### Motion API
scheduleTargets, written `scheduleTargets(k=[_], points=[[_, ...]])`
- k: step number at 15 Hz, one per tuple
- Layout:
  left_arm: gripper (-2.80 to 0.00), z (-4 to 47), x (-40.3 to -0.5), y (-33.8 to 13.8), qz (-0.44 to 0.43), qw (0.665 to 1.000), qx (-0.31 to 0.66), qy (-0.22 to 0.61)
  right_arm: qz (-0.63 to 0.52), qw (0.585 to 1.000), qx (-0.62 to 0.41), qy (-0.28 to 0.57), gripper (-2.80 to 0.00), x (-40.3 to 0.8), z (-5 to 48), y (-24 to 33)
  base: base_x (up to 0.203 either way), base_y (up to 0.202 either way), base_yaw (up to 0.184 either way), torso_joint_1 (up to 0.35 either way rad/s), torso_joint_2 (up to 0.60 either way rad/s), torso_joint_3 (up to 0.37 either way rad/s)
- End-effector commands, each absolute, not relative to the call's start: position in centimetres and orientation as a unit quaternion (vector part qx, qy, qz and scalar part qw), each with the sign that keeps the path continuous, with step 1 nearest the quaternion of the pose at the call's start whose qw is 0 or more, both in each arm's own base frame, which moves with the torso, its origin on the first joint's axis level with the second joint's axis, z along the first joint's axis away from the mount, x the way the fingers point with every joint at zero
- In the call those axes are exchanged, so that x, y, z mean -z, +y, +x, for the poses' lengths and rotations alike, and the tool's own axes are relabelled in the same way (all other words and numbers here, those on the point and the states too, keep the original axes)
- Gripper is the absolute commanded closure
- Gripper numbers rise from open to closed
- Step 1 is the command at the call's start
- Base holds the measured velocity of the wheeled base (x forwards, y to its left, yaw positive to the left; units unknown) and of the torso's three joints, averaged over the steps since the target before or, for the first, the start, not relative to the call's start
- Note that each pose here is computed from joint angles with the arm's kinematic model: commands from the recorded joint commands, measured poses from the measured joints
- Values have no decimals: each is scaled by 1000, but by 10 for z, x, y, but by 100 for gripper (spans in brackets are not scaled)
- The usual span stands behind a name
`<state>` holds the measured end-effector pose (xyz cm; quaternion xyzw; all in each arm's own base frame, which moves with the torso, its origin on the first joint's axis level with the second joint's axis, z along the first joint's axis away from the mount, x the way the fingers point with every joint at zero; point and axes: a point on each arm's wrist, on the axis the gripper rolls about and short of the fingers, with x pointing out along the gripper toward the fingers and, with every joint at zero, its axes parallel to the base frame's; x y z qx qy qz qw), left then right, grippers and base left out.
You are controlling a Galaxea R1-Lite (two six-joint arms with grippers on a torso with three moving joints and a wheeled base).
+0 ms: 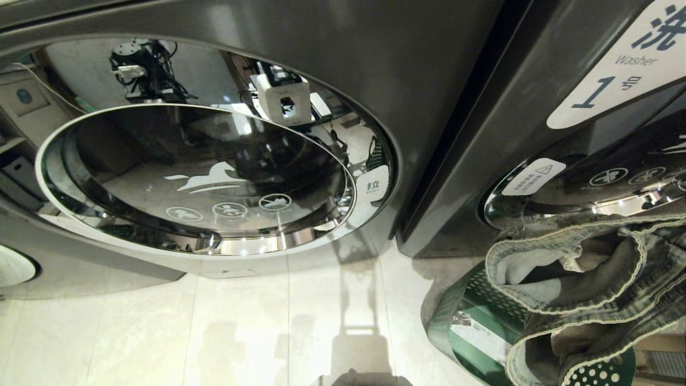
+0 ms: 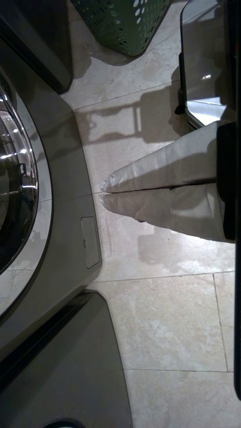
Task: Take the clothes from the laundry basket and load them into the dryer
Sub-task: Put the clothes in the dryer
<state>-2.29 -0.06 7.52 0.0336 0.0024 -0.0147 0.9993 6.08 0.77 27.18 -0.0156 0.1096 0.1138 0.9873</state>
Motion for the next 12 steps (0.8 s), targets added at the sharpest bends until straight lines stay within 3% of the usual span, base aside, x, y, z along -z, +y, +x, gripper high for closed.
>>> scheduleTargets(k=[1,12], points=[[0,-23,-75,-1,34,999,15,2,-16,987,-114,111,0,-272,61,8,0,0,0,-1,2,201],[0,-23,-75,-1,32,999,14,3,-18,987,-113,109,0,-272,61,8,0,0,0,1,2,199]])
